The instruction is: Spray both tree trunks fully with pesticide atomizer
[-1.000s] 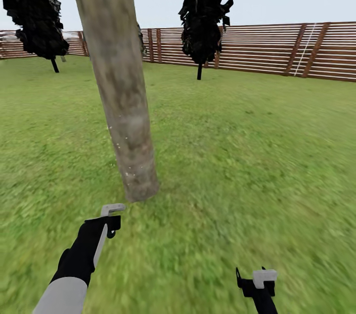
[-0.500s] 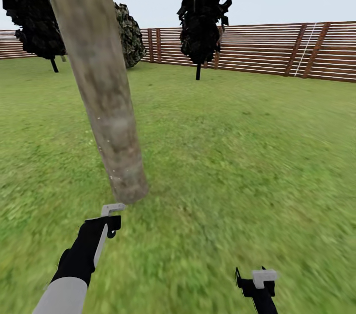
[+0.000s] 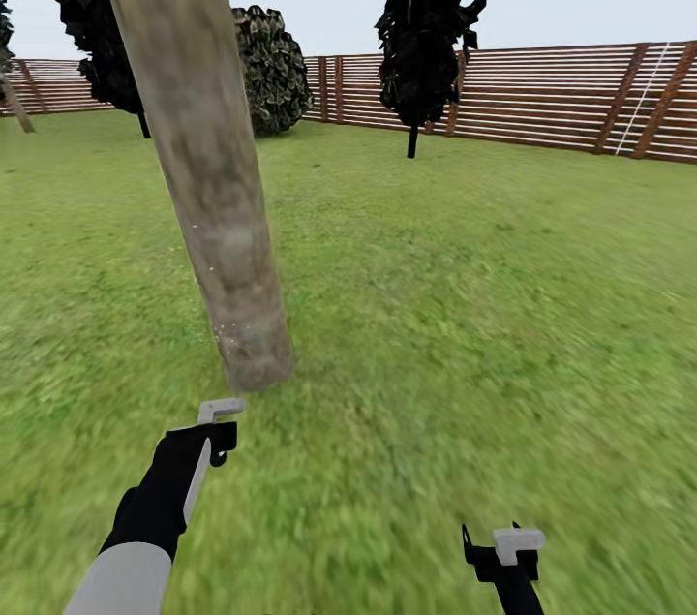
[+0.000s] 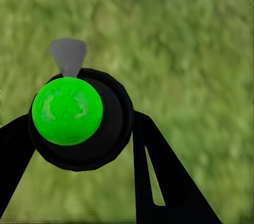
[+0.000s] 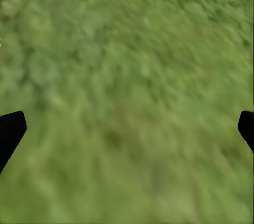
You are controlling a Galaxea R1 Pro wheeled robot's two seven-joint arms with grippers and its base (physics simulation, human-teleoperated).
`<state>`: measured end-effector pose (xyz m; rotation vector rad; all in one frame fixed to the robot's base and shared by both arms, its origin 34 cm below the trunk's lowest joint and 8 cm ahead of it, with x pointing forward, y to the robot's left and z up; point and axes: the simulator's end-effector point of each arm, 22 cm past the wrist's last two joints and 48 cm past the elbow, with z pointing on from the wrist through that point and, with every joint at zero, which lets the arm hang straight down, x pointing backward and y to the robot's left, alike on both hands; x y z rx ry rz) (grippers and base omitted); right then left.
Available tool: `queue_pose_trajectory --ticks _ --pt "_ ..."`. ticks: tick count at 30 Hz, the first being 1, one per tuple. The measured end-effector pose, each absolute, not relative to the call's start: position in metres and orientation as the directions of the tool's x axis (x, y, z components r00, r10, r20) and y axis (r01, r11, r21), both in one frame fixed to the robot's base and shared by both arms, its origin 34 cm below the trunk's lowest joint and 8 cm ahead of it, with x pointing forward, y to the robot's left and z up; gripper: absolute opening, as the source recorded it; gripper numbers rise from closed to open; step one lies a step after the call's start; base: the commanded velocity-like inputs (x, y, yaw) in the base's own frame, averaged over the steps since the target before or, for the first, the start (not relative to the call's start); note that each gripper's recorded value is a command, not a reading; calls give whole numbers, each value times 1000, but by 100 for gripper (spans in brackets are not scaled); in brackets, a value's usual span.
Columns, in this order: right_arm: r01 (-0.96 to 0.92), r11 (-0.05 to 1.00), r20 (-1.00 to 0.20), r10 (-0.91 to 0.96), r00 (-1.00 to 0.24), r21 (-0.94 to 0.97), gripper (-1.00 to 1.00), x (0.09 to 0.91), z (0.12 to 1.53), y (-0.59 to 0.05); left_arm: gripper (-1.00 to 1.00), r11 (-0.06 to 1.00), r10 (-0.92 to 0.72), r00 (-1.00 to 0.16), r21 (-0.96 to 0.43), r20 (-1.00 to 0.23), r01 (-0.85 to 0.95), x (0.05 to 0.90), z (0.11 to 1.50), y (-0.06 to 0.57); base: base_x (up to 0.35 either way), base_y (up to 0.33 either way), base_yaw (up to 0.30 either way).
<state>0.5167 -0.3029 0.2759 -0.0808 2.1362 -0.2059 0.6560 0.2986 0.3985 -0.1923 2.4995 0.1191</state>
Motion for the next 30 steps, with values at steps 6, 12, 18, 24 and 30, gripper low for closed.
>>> queue_pose_trajectory --ticks 6,12,18,24,30 --pt "23 984 -828 -138 -543 -179 100 517 276 -303 -100 985 -109 -796 41 -595 -166 656 399 299 73 -271 235" --pt "22 984 -828 -138 -543 -179 100 517 276 -303 -100 985 -110 -796 41 -595 -166 656 399 300 142 -271 21" --pt "23 984 -828 -138 -543 -179 100 517 276 -303 -100 985 -110 -796 40 -595 -166 656 399 299 138 -271 113" --pt "23 984 -828 -138 -543 -179 100 517 276 -303 -100 985 -110 -796 40 -595 -166 656 399 299 118 -270 259" --pt "23 984 -828 -138 -543 -179 100 517 276 -303 -100 985 -110 -796 40 -595 -166 656 399 299 112 -271 277"
